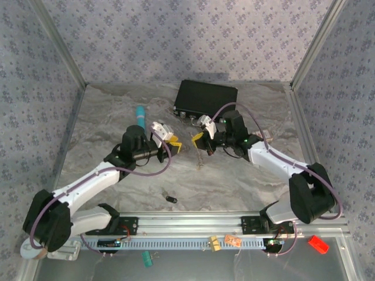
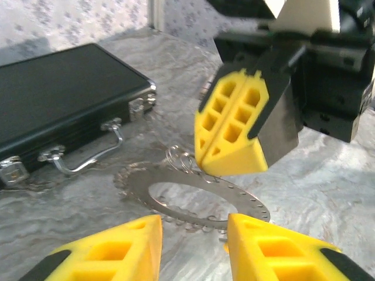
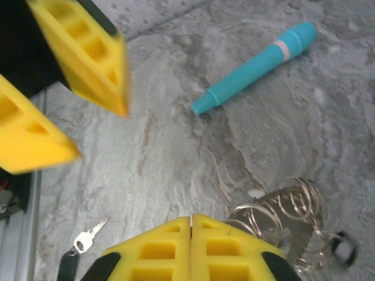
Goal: Put the keys on the keyring
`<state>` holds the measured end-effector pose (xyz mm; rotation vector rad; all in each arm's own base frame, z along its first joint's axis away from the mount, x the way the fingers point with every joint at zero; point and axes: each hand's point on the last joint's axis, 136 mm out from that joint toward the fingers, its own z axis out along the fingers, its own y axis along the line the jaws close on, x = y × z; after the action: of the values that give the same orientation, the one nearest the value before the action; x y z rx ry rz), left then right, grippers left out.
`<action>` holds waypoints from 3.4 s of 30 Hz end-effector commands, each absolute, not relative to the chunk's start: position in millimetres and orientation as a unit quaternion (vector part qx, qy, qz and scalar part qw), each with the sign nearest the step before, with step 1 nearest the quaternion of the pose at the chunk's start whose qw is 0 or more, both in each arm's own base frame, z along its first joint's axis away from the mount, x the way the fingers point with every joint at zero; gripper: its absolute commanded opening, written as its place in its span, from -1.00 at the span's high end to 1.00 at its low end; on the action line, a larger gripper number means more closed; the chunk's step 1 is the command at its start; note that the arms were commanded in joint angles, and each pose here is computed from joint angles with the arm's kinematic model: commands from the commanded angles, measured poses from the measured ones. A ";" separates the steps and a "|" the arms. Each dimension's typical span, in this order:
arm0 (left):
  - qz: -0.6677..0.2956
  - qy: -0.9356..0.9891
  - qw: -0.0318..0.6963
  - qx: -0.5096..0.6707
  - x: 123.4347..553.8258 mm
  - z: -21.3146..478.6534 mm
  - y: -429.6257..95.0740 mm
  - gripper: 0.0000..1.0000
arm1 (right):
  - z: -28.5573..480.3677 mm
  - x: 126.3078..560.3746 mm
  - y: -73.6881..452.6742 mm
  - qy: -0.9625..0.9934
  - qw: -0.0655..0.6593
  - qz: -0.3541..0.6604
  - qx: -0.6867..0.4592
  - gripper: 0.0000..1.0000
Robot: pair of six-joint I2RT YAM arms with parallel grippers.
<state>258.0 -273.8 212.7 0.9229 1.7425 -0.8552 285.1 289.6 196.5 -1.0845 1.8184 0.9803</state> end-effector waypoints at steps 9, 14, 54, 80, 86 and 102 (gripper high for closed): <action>-0.415 0.642 0.477 0.433 231.3 222.6 -293.6 0.43 | 250.9 255.8 308.1 0.633 0.426 0.422 -0.489 1.00; -0.422 0.628 0.470 0.454 221.4 219.6 -295.7 0.47 | 257.5 248.5 314.2 0.622 0.426 0.428 -0.498 1.00; -0.472 0.550 0.515 0.458 192.3 233.7 -291.5 0.56 | 263.8 200.2 320.8 0.542 0.418 0.438 -0.582 1.00; -0.343 0.625 0.499 0.493 212.3 213.4 -286.4 1.00 | 220.9 227.5 259.2 0.657 0.386 0.229 -0.605 0.24; -0.335 0.643 0.458 0.514 210.1 205.9 -291.2 1.00 | 221.9 222.0 275.8 0.628 0.405 0.238 -0.620 0.28; -0.366 0.654 0.403 0.525 201.6 206.3 -298.5 1.00 | 199.0 214.8 305.2 0.610 0.372 0.299 -0.633 0.40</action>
<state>205.3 -290.9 189.5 1.2923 1.7129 -0.8844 219.1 299.9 202.7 -1.6025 1.5816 0.7217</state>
